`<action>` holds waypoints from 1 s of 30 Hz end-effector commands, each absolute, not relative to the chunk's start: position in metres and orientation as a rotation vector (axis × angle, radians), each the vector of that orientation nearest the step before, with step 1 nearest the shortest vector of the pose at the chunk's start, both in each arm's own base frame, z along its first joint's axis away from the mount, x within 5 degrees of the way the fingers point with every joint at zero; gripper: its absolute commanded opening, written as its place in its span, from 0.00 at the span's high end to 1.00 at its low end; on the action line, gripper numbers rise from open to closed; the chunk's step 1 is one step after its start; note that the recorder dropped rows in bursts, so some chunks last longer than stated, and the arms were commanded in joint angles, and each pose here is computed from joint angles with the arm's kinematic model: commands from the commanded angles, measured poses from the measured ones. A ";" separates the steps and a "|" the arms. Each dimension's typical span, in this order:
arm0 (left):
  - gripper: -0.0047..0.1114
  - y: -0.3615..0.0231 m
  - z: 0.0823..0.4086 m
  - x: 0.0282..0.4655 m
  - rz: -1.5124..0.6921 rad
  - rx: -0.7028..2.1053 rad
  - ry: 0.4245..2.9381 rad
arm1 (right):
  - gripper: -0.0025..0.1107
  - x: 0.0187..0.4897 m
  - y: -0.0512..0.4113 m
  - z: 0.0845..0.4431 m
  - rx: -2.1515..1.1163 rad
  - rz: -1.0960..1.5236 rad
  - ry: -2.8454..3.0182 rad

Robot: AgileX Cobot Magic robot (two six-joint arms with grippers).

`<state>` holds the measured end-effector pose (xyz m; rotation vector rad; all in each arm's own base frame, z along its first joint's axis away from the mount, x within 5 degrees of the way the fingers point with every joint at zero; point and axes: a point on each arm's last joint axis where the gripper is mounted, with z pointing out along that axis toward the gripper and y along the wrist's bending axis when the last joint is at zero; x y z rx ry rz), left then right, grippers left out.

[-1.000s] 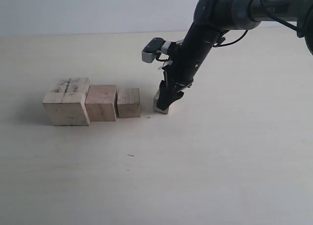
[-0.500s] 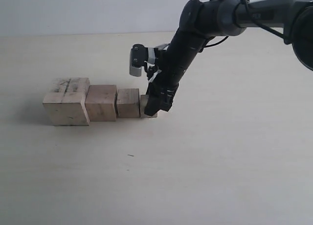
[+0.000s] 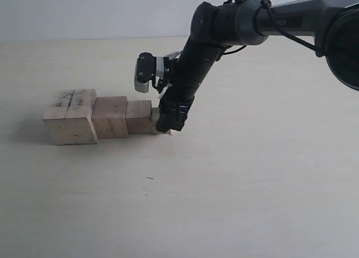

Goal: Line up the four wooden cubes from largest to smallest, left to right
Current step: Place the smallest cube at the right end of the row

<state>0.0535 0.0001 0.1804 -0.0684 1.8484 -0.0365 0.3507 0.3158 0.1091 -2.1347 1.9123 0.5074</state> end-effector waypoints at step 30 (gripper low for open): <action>0.96 0.000 0.182 0.053 -0.046 -0.071 1.834 | 0.62 0.342 0.297 0.151 -1.900 0.394 2.377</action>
